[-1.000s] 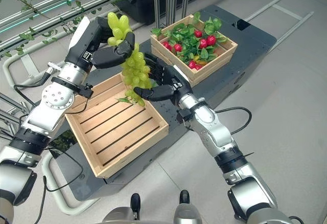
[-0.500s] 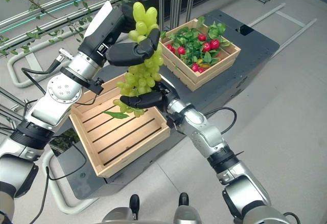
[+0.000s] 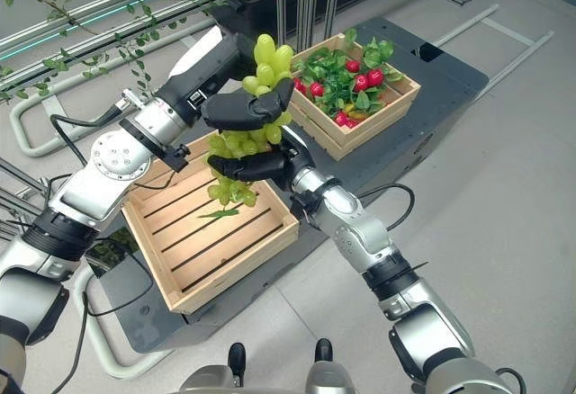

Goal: Pick up the fruits from the basket on one side to the basket on the other side

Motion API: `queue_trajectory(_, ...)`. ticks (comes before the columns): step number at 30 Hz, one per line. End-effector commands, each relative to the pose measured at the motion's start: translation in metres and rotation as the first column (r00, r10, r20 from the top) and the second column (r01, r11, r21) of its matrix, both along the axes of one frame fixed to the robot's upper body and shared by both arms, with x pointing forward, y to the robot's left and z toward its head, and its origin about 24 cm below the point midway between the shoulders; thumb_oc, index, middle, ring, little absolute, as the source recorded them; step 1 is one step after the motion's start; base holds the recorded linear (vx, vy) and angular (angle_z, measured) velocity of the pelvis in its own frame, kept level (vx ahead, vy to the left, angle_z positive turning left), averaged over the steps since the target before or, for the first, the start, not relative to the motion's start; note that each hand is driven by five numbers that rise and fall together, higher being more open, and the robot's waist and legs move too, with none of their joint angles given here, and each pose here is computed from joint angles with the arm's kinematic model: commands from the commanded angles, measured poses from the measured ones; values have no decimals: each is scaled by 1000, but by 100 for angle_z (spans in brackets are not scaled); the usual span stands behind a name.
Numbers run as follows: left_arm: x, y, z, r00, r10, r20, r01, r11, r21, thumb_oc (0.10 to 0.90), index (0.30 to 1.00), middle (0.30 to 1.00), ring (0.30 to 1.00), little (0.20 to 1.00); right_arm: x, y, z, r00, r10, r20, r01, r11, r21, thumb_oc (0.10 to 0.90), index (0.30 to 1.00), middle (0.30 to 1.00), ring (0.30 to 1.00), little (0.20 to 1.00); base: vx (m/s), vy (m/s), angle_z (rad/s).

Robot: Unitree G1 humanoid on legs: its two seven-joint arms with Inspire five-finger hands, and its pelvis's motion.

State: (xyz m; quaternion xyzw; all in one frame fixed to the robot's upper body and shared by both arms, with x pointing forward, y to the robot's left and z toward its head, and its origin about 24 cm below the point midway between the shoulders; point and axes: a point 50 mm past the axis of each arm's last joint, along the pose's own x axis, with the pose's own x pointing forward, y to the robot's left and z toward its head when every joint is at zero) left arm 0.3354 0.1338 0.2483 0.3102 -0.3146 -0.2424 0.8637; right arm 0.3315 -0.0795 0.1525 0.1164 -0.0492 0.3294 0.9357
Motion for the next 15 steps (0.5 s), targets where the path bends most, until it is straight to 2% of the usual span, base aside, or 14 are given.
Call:
queue_trajectory(1,7,-6,16,998,-37,42,42,992,-123,400,300,300,300,300,1,18,40,988,-19,152,-23,961,275,400,300,300,300,300,0,0,0)
queue_trajectory(15,8,27,10,989,125,82,-90,936,-341,400,300,300,300,300,2,-2,11,992,-102,76,77,957,278,400,300,300,300,300,0,0,0)
